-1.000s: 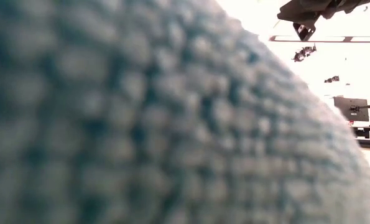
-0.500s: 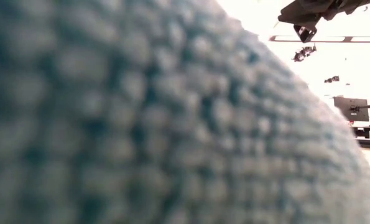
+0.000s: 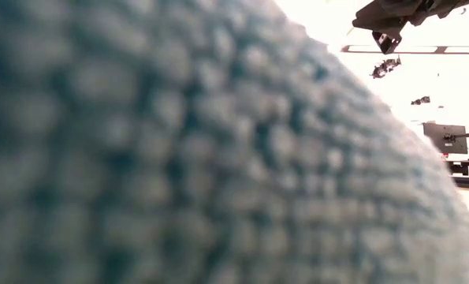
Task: Stack small to large cups/mugs on shelf
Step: Put the yellow cup on the shelf
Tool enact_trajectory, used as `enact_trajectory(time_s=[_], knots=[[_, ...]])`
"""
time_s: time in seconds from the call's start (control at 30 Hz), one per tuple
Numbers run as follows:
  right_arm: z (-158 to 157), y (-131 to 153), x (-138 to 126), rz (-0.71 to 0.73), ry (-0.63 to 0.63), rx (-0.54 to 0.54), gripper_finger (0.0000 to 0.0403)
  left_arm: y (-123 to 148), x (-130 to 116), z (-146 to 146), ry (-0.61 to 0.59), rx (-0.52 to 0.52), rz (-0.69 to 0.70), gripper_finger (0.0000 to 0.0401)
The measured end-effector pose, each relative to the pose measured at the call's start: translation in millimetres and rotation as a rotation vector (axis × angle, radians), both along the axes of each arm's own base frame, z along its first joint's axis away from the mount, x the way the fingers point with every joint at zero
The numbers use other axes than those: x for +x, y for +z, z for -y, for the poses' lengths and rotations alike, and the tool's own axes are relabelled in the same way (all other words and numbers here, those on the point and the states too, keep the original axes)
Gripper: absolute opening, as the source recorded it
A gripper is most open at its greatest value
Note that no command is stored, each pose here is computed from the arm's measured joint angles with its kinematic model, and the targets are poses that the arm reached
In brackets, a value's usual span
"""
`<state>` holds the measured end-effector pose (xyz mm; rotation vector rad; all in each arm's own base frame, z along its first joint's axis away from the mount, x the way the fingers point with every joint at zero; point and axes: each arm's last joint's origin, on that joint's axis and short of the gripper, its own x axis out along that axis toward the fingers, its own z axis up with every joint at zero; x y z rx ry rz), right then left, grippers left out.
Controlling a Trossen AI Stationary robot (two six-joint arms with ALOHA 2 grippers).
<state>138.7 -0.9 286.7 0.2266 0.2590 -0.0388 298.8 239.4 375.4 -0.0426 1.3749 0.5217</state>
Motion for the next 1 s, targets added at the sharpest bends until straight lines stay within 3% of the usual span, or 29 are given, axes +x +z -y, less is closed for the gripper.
enact_trajectory(time_s=[1.0], knots=[[0.0, -0.7, -0.2, -0.008, 0.000, 0.000, 0.0057, 0.2, 0.0, 0.4, -0.028, -0.005, -0.001, 0.0000]])
